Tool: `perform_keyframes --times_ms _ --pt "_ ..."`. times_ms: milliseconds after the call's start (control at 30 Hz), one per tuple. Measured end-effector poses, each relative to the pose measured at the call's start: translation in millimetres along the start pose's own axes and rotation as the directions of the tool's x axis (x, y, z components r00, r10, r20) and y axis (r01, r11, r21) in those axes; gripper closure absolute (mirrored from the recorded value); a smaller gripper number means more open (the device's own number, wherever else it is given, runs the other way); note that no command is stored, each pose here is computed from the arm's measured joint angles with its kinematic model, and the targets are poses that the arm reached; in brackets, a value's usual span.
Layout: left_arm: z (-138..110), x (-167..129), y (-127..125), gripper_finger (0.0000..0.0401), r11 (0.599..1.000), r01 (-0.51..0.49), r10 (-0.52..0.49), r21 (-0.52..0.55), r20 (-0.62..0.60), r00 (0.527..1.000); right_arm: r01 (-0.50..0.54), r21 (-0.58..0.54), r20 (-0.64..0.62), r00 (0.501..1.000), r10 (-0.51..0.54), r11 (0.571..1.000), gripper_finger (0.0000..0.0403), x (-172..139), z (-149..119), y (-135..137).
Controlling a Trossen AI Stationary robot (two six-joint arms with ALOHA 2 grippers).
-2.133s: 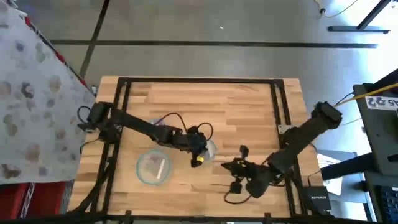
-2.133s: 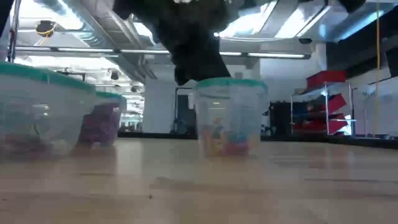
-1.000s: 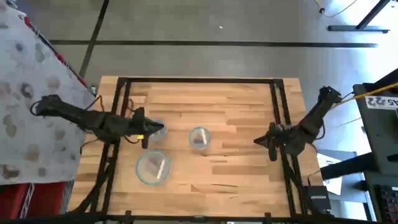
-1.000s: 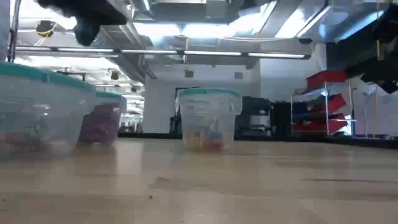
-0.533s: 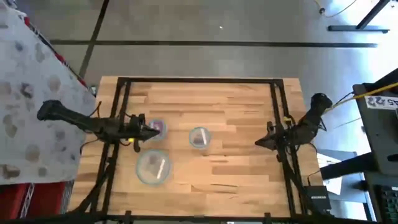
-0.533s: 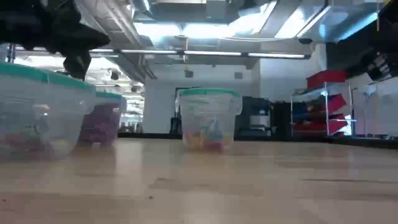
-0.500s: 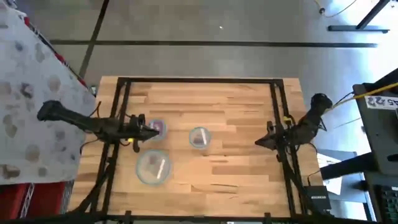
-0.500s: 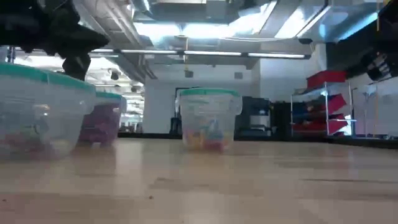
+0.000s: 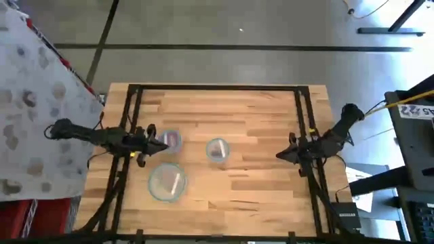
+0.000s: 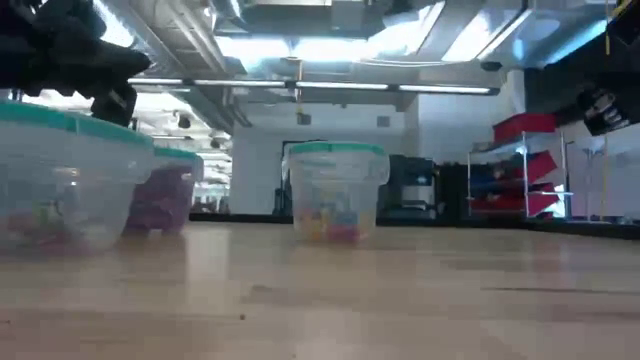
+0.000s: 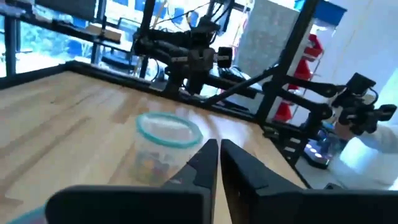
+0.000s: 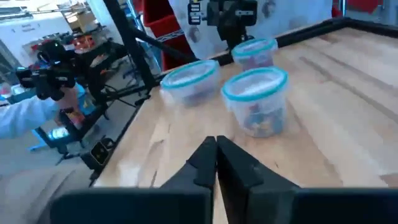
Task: Sort candy
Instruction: Return to Home Position
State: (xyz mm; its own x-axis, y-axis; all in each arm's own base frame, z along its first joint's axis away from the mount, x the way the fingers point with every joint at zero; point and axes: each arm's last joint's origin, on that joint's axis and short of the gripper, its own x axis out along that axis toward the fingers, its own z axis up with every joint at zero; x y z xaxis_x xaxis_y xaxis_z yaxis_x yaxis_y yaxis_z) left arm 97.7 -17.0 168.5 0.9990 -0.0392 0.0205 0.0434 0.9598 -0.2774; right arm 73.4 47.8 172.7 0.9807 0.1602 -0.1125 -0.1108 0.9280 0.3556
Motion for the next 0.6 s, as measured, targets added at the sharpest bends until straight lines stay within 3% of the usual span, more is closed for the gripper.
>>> perform_keyframes --times_ms 200,367,467,600 --pt "1.1 -2.2 -0.8 0.0398 0.999 0.035 -0.035 0.000 0.010 0.999 -0.162 -0.027 0.043 0.986 0.163 0.986 0.0403 1.5 2.1 6.5" --pt "2.0 -1.8 2.5 0.0398 1.000 0.001 -0.001 0.016 0.020 1.000 -0.358 -0.175 0.204 0.898 0.390 0.917 0.0403 -0.2 10.5 15.5" --pt "2.7 -1.5 5.9 0.0398 1.000 -0.021 0.020 0.018 0.023 1.000 -0.353 -0.261 0.207 0.889 0.409 0.898 0.0403 -0.7 11.3 16.2" --pt "2.6 -1.1 9.8 0.0398 0.999 -0.017 0.016 0.041 0.010 1.000 -0.248 -0.302 0.170 0.936 0.308 0.921 0.0403 2.2 5.5 12.1"
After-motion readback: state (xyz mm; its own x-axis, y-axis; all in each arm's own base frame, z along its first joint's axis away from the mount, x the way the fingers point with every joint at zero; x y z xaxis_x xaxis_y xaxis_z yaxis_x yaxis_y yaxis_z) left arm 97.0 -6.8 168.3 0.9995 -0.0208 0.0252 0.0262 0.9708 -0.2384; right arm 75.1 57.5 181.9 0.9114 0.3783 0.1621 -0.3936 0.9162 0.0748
